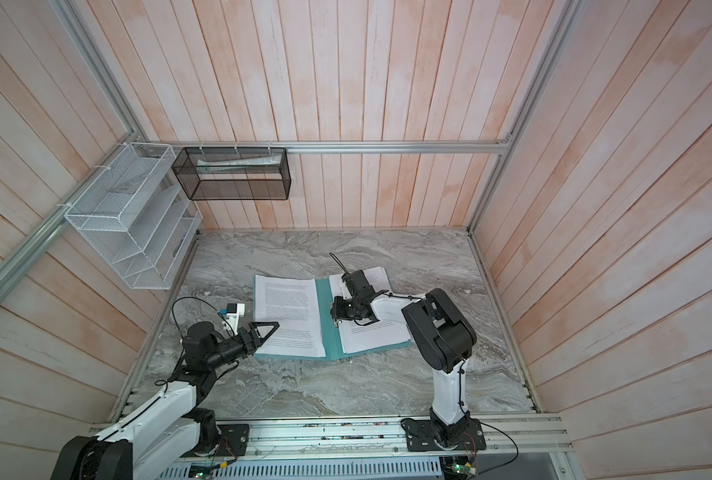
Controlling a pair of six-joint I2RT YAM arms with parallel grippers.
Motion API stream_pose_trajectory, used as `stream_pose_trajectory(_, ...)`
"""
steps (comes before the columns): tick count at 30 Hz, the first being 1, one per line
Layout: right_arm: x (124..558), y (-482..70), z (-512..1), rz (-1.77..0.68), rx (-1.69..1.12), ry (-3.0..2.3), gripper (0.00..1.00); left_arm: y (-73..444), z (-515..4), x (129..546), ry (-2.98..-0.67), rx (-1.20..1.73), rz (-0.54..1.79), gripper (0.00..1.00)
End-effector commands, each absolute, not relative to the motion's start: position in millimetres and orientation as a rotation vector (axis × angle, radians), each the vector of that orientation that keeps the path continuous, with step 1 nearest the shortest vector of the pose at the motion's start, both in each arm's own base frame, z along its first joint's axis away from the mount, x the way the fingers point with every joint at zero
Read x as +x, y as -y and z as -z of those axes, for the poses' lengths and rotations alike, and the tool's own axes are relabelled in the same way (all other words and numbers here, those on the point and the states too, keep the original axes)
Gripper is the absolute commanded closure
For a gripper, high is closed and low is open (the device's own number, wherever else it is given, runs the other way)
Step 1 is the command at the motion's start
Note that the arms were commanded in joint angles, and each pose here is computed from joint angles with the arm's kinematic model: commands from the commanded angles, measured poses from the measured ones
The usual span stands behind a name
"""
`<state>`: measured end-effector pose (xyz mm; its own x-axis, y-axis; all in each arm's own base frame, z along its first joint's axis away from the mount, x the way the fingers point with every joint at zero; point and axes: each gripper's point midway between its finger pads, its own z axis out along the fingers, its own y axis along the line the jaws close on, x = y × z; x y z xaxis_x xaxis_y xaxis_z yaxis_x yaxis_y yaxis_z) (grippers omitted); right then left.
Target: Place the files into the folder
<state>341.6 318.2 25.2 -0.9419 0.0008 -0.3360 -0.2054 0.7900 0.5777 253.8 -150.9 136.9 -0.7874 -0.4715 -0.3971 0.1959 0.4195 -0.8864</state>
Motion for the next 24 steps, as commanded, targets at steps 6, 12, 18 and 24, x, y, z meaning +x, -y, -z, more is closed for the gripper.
stream_pose_trajectory(6, 277, -313, 27, -0.947, 0.031, -2.922, 0.83, 158, -190, 275, -1.951, -0.088, 1.404, 0.14)
stream_pose_trajectory(12, 279, -320, 21, -1.019, 0.072, -2.89, 0.82, 162, -220, 281, -1.895, -0.046, 1.423, 0.12)
stream_pose_trajectory(18, 285, -328, 16, -1.011, 0.014, -2.872, 0.82, 173, -246, 273, -1.867, 0.006, 1.464, 0.1)
stream_pose_trajectory(24, 299, -338, 11, -0.97, -0.046, -2.848, 0.82, 196, -262, 259, -1.847, 0.054, 1.512, 0.09)
